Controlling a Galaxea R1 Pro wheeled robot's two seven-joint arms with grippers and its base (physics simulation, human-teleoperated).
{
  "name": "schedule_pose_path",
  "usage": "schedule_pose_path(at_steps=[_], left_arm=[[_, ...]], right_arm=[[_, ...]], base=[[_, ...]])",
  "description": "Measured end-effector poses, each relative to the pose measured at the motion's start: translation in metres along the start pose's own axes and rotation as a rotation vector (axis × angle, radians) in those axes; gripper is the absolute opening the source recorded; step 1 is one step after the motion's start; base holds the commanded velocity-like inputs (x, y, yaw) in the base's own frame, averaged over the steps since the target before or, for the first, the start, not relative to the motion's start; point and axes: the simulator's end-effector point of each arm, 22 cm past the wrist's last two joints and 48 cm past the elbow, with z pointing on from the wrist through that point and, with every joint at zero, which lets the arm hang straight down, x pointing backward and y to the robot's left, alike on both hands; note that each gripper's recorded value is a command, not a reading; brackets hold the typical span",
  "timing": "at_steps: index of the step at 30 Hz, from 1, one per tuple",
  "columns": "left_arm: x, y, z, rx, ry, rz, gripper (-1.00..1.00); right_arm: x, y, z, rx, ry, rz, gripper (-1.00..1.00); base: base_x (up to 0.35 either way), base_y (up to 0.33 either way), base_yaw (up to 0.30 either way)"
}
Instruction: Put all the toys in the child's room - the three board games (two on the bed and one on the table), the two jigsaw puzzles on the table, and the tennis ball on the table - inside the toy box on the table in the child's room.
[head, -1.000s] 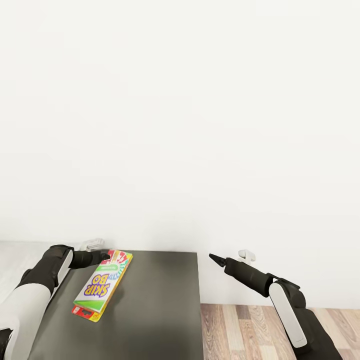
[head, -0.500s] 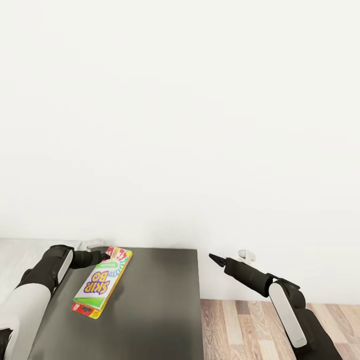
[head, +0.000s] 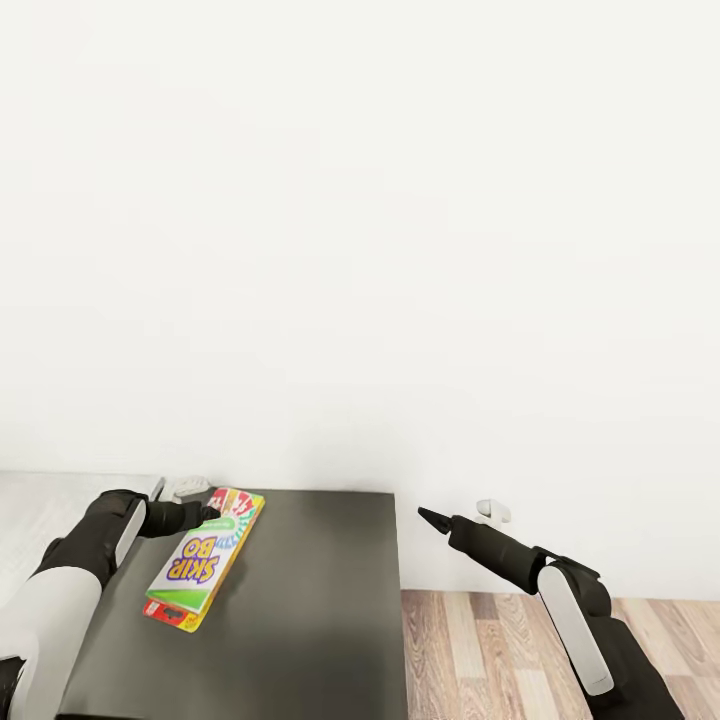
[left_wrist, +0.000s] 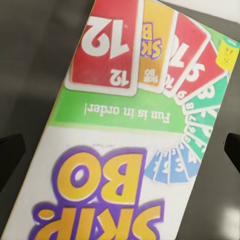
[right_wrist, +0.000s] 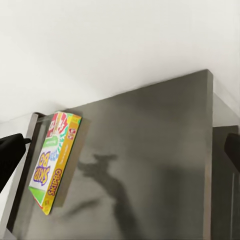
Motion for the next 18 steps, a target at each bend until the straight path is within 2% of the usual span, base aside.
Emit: schedule_pose_path(at_steps=[9,18], left_arm=[[0.006,0.005,0.006,-0.013,0.015,-0.001,1.00],[0.015,0.013,0.013,-0.051,0.042,0.030,1.00]], right_arm=[[0.005,-0.006,0.002,0.007,0.011,0.008,1.00],[0.010,-0.011,0.005,0.014,0.021,0.017,1.00]], base=[[0.000,0.000,0.000],[0.000,0.000,0.000]])
